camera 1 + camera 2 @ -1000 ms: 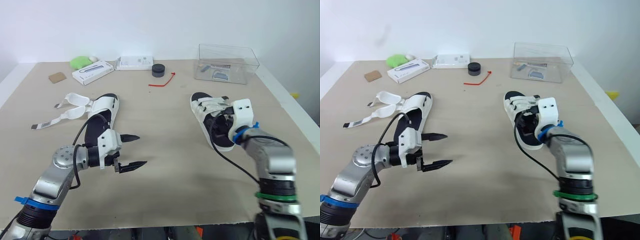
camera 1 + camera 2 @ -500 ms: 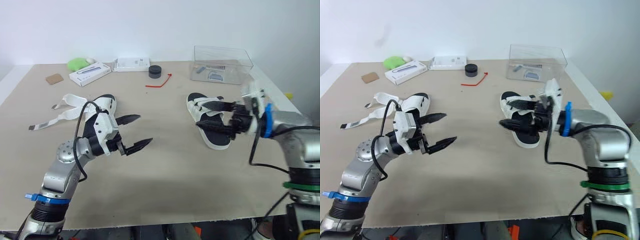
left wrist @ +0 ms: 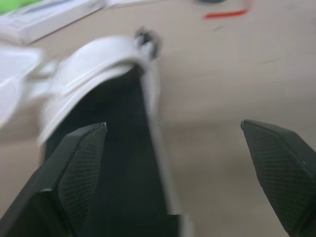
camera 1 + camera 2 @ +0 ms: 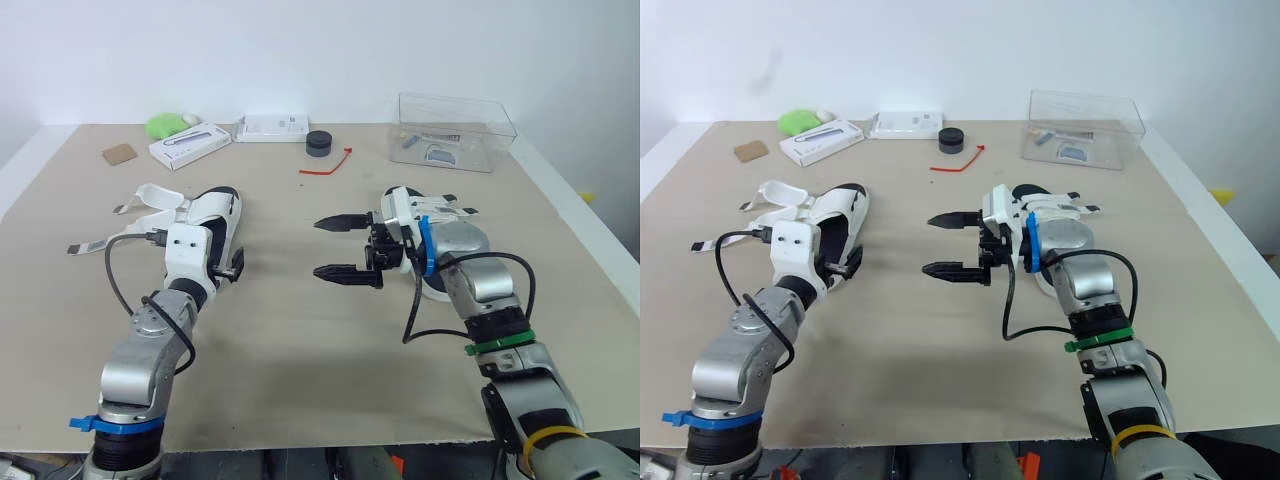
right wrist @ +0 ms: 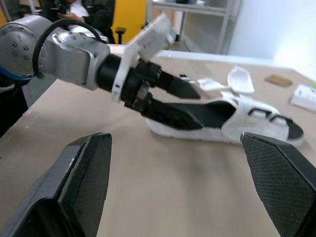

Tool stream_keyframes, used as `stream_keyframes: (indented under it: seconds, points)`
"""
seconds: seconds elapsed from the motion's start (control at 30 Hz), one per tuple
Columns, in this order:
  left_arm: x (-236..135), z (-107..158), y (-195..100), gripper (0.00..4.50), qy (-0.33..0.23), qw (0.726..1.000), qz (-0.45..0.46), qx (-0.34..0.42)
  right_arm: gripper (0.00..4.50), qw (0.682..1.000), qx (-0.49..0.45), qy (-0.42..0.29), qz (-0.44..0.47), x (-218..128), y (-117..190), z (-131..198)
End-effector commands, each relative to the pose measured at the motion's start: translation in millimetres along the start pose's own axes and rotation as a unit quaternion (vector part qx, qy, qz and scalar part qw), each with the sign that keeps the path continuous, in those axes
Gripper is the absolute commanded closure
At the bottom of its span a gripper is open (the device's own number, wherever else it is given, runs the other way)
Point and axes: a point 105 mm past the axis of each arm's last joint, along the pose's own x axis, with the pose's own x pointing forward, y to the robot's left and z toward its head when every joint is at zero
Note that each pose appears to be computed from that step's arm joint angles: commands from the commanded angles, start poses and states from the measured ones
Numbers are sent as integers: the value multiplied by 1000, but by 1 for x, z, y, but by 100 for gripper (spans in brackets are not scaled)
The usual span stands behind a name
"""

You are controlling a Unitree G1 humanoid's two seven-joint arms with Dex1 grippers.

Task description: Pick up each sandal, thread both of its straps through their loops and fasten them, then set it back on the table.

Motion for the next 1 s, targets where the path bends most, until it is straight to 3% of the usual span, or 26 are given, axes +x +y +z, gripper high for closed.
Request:
stream_keyframes:
  seconds: [0.03,0.27,0.43,0.87,0.97,1.0]
  points:
    - [9,5,2,0,-3,1000,30,0,3,1000,-13,-6,21,4,-3,6]
    - [30,5,-1,0,1,999,35,9,3,999,22,-17,16,9,-11,3]
    - [46,4,-10,0,7,1000,14,18,3,997,45,-51,-39,8,-29,14]
    - [78,13,0,0,-4,1000,2,18,3,996,19,-27,-78,-3,-34,8]
    - [84,13,-3,75,1,1000,-19,5,0,996,17,-26,-79,-2,-35,7]
    - [85,14,-3,133,1,1000,-22,7,0,996,15,-24,-79,-2,-34,7]
